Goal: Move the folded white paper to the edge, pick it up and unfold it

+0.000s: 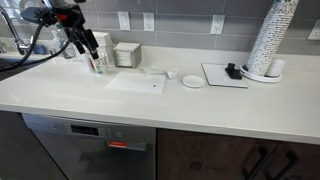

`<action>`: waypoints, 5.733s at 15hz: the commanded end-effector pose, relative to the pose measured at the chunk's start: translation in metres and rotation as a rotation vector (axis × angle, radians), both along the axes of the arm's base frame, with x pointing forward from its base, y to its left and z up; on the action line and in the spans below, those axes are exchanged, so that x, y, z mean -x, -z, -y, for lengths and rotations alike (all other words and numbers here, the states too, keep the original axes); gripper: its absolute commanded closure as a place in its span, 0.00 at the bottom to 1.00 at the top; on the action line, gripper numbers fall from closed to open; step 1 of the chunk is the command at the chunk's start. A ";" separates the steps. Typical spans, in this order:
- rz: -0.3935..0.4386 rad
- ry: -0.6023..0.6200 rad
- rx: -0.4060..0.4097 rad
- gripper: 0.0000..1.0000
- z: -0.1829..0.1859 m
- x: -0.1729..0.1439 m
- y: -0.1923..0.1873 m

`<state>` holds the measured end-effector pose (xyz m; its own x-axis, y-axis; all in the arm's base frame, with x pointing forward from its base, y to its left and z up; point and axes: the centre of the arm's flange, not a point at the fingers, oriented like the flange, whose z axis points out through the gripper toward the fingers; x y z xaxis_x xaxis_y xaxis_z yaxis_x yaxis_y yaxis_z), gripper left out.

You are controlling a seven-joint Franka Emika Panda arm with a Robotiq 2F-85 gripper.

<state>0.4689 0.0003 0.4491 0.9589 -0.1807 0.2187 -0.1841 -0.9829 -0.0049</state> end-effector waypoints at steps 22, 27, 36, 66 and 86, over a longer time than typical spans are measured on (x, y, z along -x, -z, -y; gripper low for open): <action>0.088 -0.087 0.129 1.00 0.075 -0.093 0.096; 0.060 -0.281 0.170 1.00 0.075 -0.104 0.121; 0.183 -0.419 0.110 1.00 0.108 -0.135 0.162; -0.139 -0.778 -0.088 1.00 0.267 -0.025 0.195; -0.054 -0.592 -0.211 0.00 0.217 0.020 0.113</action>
<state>0.4751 -0.2233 0.3208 0.8712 0.4651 0.1572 0.4845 -0.8662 -0.1225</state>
